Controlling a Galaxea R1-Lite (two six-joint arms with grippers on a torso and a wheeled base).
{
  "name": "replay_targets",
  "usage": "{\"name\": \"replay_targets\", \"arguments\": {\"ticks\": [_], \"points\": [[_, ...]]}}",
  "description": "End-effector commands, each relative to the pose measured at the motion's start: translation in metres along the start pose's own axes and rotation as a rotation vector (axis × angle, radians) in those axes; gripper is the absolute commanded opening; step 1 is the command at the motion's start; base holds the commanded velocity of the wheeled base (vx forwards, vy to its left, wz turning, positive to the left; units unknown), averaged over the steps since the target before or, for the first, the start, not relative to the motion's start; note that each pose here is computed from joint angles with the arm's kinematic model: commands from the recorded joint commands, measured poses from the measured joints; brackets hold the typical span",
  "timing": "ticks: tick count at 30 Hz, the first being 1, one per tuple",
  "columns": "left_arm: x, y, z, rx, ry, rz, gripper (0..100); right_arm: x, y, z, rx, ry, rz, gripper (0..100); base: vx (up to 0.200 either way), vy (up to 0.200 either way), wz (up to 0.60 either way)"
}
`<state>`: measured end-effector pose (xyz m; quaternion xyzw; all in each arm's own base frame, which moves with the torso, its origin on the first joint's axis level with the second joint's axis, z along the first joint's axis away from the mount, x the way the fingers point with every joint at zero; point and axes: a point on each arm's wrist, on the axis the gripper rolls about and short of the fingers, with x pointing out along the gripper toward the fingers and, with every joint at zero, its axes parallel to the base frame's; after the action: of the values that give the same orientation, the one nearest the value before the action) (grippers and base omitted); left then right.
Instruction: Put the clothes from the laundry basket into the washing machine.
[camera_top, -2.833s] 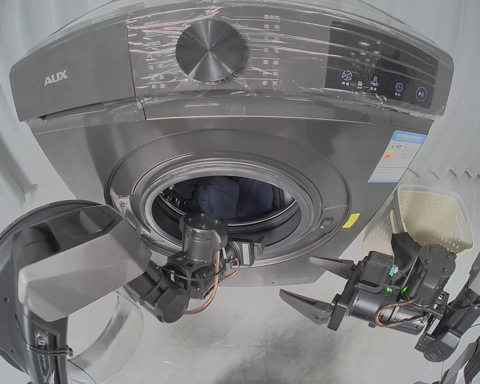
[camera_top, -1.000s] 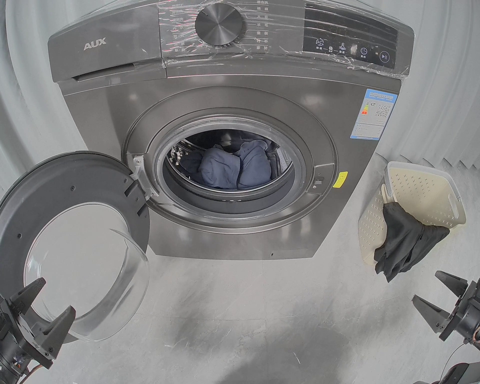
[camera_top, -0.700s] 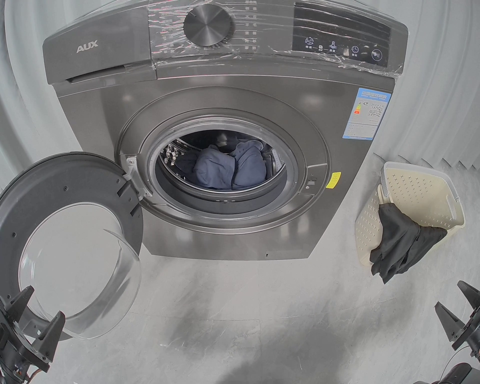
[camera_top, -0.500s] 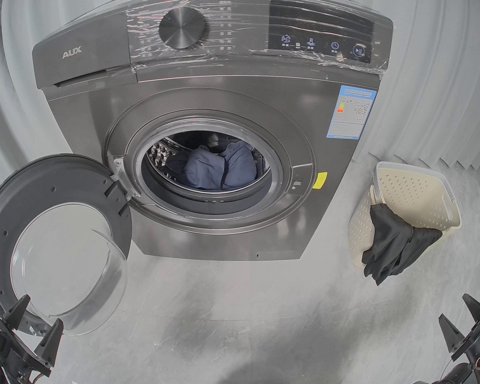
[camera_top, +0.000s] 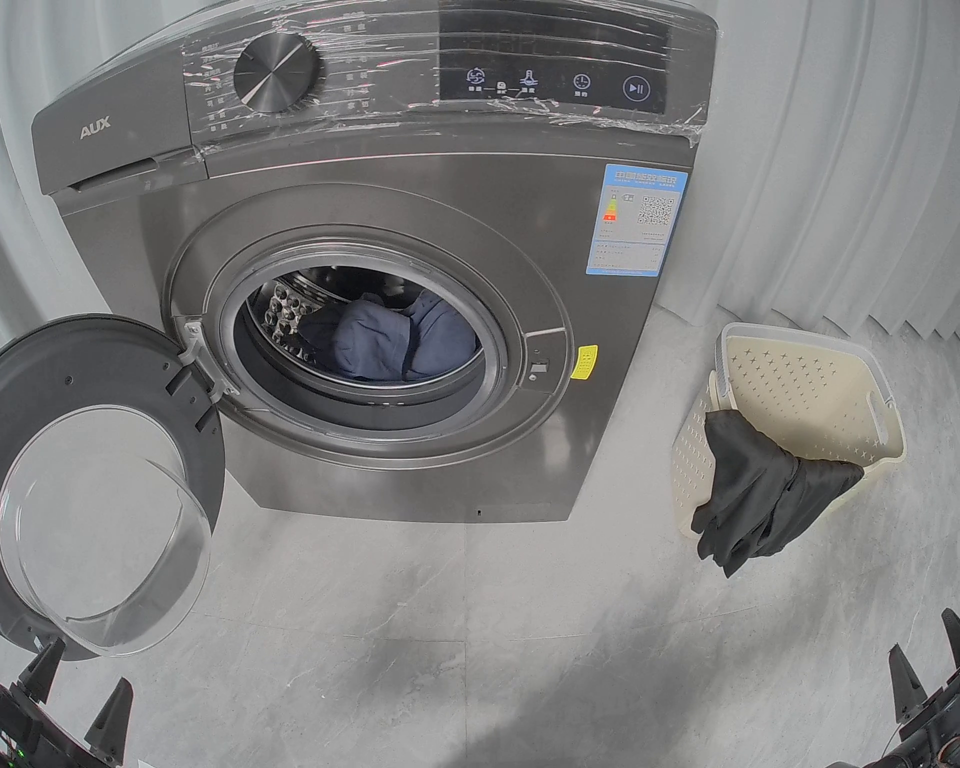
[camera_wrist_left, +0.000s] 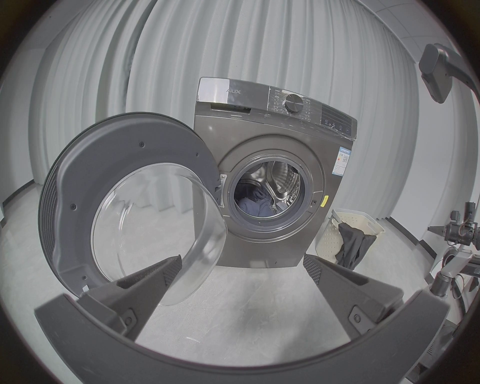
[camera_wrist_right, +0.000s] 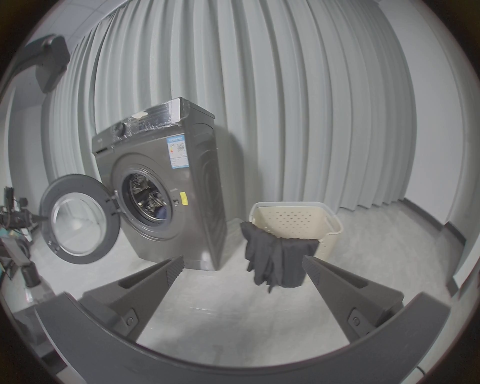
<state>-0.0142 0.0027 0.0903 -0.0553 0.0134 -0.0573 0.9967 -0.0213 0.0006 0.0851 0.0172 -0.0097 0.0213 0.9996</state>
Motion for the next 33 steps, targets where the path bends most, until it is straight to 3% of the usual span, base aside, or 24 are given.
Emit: {"name": "replay_targets", "arguments": {"ticks": [1, 4, 6, 7, 11, 15, 23, 33], "points": [[-0.0009, -0.0004, -0.0054, 0.002, -0.01, 0.057, 100, -0.002, -0.0008, -0.0109, -0.026, 0.047, -0.034, 100, 0.0, 0.0, 0.0], [-0.0035, -0.0019, -0.0064, 0.013, -0.046, 0.115, 100, -0.0018, -0.0009, -0.0099, -0.026, 0.035, -0.032, 100, 0.0, 0.0, 0.0], [-0.0075, -0.0039, -0.0075, 0.023, -0.096, 0.091, 100, -0.0017, -0.0008, -0.01, -0.028, 0.033, -0.031, 100, 0.0, 0.0, 0.0], [-0.0069, -0.0041, -0.0075, 0.023, -0.084, 0.068, 100, -0.0017, -0.0008, -0.01, -0.028, 0.033, -0.031, 100, 0.0, 0.0, 0.0], [-0.0076, -0.0048, -0.008, -0.014, -0.088, 0.024, 100, -0.0018, -0.0008, -0.0101, -0.028, 0.032, -0.031, 100, 0.0, 0.0, 0.0], [-0.0076, -0.0051, -0.0079, -0.025, -0.089, 0.014, 100, -0.0018, -0.0009, -0.0101, -0.025, 0.027, -0.029, 100, 0.0, 0.0, 0.0], [-0.0077, -0.0031, -0.0083, 0.003, -0.092, 0.097, 100, -0.0016, -0.0008, -0.0097, -0.028, 0.027, -0.032, 100, 0.0, -0.2, 0.0], [-0.0075, -0.0031, -0.0084, 0.003, -0.088, 0.096, 100, -0.0016, -0.0008, -0.0097, -0.026, 0.027, -0.034, 100, 0.0, -0.2, 0.0]]}}
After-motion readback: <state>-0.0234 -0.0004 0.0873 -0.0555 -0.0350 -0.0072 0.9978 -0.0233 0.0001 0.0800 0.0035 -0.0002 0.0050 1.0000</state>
